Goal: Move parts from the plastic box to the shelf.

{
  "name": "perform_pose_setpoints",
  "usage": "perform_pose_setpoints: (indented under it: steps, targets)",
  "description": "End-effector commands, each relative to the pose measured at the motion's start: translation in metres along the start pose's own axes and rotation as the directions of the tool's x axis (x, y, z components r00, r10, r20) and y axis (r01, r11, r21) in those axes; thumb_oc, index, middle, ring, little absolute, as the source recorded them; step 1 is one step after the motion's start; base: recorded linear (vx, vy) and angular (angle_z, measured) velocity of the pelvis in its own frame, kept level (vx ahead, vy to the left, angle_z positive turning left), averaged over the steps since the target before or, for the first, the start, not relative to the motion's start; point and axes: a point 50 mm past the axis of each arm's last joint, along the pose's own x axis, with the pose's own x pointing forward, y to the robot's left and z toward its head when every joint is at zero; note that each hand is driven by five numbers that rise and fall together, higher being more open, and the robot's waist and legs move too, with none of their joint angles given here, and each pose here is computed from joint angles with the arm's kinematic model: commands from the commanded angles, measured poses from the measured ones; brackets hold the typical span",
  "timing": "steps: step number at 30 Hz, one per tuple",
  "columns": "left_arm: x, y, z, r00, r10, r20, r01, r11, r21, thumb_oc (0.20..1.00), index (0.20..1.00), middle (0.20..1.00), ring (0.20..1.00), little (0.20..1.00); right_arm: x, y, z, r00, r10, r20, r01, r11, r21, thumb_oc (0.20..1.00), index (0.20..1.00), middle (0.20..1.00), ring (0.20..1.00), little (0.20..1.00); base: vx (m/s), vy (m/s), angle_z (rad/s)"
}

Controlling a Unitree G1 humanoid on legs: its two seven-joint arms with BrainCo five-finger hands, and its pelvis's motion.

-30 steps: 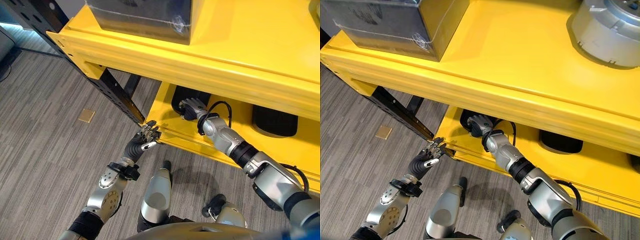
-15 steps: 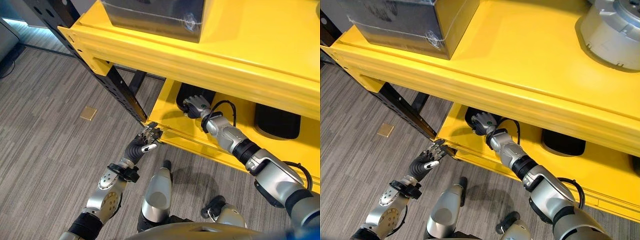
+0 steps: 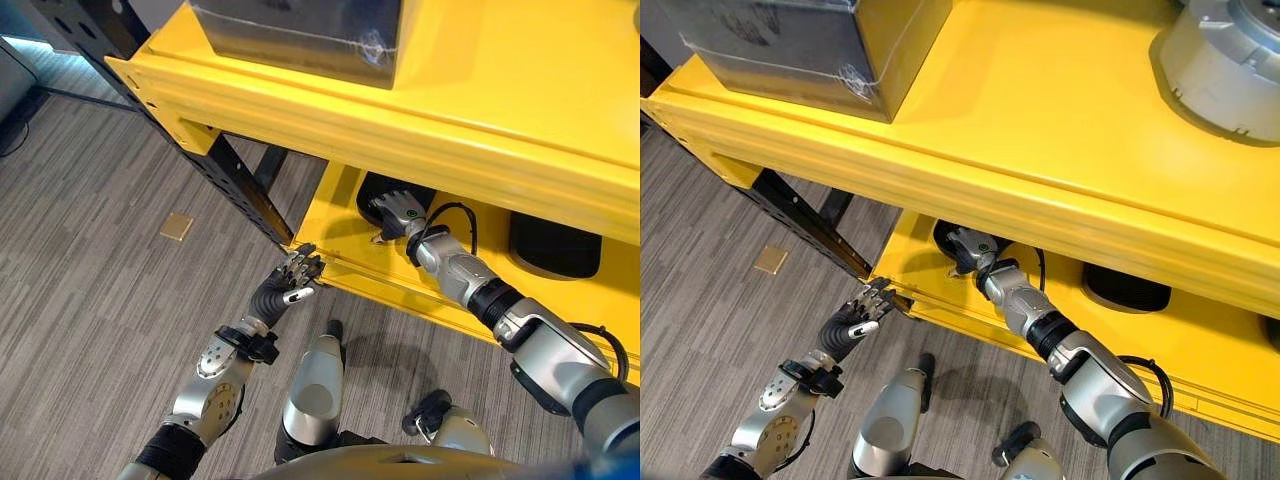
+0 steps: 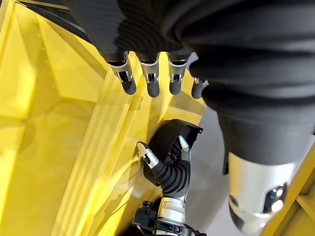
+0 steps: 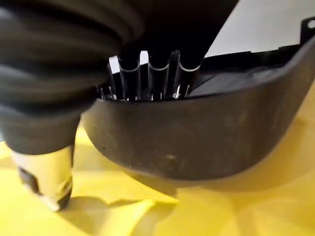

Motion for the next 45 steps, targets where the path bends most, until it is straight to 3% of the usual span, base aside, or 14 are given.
perform_pose_setpoints:
  steps: [1,4,15,21,26,36,45]
  targets:
    - [0.000,-0.009,0.009,0.993,-0.102,0.054,0.100,0.995,0.024,1.000,1.000,1.000,1.000,1.000,0.008,-0.020,0.007,0.984,-0.099,0.146,0.128,0.971,-0.203,1.000,1.000,1.000,1.000,1.000,0.00,0.000,0.00]
    - [-0.001,-0.007,0.007,0.993,-0.105,0.052,0.104,0.994,0.026,1.000,1.000,1.000,1.000,1.000,0.006,-0.018,0.012,0.975,-0.093,0.202,0.140,0.963,-0.230,1.000,1.000,1.000,1.000,1.000,0.00,0.000,0.00]
    - [-0.006,0.003,0.008,0.993,-0.104,0.052,0.102,0.994,0.029,1.000,1.000,1.000,1.000,1.000,-0.003,0.017,0.018,0.961,0.145,0.235,-0.067,0.947,-0.313,1.000,1.000,1.000,1.000,1.000,0.00,0.000,0.00]
    - [-0.008,0.004,0.007,0.992,-0.121,0.044,0.119,0.992,0.040,1.000,1.000,1.000,1.000,1.000,-0.006,0.034,0.017,0.954,0.230,0.191,-0.174,0.947,-0.269,1.000,1.000,1.000,1.000,1.000,0.00,-0.012,0.00]
    - [-0.010,0.004,0.006,0.991,-0.124,0.045,0.123,0.992,0.039,1.000,1.000,1.000,1.000,1.000,-0.007,0.034,0.019,0.962,0.161,0.218,-0.104,0.963,-0.250,1.000,1.000,1.000,1.000,1.000,0.00,0.000,0.00]
    - [-0.015,0.007,0.009,0.990,-0.135,0.036,0.133,0.989,0.059,1.000,1.000,1.000,1.000,1.000,-0.019,0.047,0.017,0.922,0.301,0.242,-0.209,0.915,-0.344,1.000,1.000,1.000,1.000,1.000,0.01,-0.035,0.01]
    - [-0.022,0.018,0.011,0.993,-0.118,0.028,0.116,0.991,0.072,1.000,1.000,1.000,1.000,1.000,-0.036,0.068,0.013,0.865,0.396,0.308,-0.204,0.839,-0.505,1.000,1.000,1.000,1.000,1.000,0.01,-0.041,-0.02]
